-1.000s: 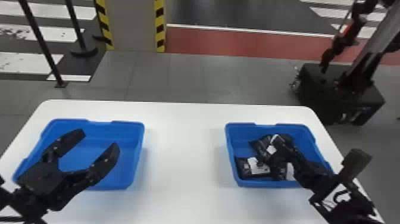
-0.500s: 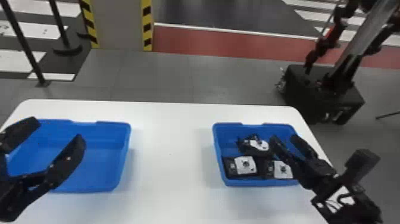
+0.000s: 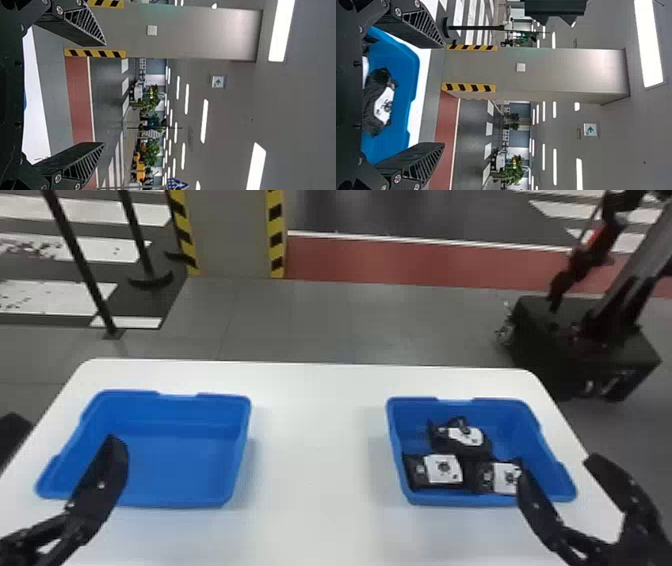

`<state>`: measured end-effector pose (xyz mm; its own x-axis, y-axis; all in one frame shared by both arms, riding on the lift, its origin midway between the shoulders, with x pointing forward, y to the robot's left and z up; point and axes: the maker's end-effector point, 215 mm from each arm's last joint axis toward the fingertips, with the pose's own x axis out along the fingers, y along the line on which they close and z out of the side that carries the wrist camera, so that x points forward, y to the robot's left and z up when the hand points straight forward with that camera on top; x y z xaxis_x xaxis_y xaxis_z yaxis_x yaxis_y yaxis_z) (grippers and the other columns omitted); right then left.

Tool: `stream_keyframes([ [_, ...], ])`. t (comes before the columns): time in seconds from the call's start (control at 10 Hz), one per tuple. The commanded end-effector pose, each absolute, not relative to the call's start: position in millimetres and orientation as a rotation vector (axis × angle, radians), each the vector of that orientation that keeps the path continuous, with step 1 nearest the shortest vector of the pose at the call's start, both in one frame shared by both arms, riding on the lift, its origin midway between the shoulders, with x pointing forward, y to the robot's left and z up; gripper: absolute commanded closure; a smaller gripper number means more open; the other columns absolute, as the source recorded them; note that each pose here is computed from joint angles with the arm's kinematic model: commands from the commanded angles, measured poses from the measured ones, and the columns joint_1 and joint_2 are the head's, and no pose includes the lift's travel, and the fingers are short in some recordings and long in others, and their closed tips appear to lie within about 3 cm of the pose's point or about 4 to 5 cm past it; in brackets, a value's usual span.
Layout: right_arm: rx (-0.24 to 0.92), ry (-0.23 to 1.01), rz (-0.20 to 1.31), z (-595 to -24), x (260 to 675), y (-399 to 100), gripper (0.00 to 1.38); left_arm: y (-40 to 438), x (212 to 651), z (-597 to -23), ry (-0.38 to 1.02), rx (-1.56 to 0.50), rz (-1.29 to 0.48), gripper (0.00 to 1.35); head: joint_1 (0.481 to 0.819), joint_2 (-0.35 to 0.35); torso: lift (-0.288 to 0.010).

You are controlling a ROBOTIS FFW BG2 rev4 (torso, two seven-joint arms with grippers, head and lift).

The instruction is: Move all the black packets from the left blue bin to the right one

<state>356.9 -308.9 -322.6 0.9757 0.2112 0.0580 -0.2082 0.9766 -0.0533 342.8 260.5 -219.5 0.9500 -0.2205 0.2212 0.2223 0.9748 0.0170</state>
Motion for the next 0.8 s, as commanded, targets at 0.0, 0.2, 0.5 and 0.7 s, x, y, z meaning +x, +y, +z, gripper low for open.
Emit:
stream_keyframes([
  [0.0,-0.090,-0.013,0.221,-339.1,325.8,-305.0,0.15,256.8,329.4,-225.5,-0.218,-0.036,-0.194,0.15,0.695,-0.080,-0.110],
  [0.2,-0.115,0.037,0.209,-361.1,307.4,-307.7,0.14,258.5,317.1,-251.5,-0.147,-0.060,-0.151,0.15,0.695,-0.081,-0.110],
  [0.5,-0.135,0.027,0.201,-360.8,295.0,-309.2,0.14,258.6,307.3,-277.5,-0.096,-0.068,-0.132,0.15,0.695,-0.097,-0.110],
  [0.7,-0.156,-0.004,0.194,-346.4,291.4,-308.5,0.14,259.0,303.4,-283.4,-0.077,-0.071,-0.130,0.15,0.695,-0.100,-0.110],
])
